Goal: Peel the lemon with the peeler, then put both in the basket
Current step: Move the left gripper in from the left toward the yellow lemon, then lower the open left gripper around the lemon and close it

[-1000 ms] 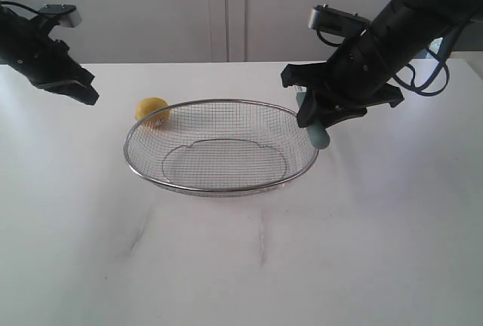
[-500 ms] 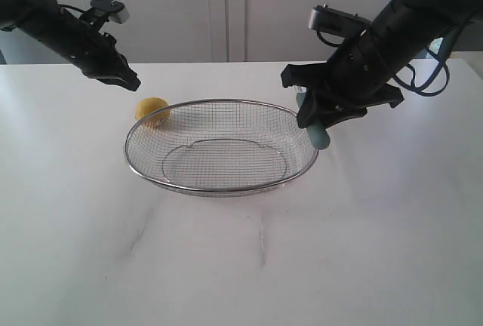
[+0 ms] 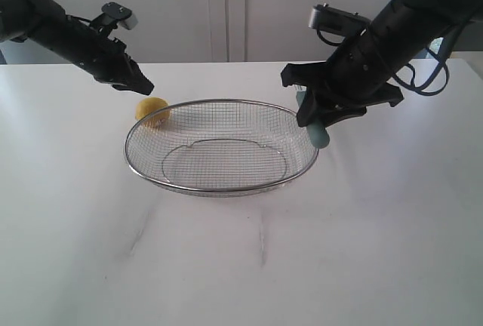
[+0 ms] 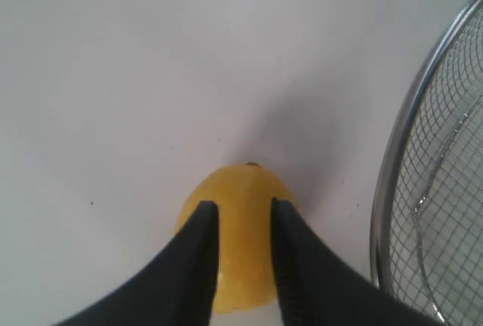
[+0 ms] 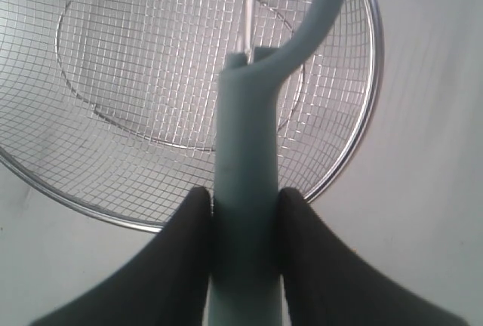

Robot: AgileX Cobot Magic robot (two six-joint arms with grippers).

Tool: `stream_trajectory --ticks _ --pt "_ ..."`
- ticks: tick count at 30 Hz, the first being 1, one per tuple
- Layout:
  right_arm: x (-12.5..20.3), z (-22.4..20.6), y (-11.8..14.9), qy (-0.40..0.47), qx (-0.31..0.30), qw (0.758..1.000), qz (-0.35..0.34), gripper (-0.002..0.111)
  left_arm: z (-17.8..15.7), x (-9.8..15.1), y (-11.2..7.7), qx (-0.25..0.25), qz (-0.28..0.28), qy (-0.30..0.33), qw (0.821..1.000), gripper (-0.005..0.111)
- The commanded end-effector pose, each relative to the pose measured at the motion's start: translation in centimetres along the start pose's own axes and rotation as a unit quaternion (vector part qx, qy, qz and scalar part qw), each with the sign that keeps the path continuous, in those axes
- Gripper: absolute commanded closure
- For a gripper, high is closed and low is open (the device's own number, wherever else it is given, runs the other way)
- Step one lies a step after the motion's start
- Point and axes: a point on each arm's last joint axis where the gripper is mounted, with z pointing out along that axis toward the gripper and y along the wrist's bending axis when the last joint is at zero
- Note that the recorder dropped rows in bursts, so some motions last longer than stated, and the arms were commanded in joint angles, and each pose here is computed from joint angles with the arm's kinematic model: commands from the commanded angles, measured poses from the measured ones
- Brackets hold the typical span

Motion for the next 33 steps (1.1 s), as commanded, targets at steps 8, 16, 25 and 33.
stream_trajectory --ticks 8,16,25,33 --pt "0.0 -0.1 -0.1 -0.007 0.000 1.000 -0.004 0.108 0.0 -0.7 0.3 -0.024 0.011 -0.027 0.999 0.030" --pt "-0.1 -0.1 -0.1 -0.008 0.001 1.000 -0.004 0.108 0.8 -0.1 0.5 -0.022 0.008 -0.018 1.000 0.029" --pt "-0.1 -0.1 -0.1 -0.011 0.002 1.000 -0.005 0.108 1.4 0.3 0.6 -0.017 0.002 -0.015 1.000 0.029" --pt "-0.2 -0.1 -0.1 -0.013 0.002 1.000 -0.005 0.108 2.4 0.9 0.6 -0.001 -0.016 -0.019 1.000 0.029"
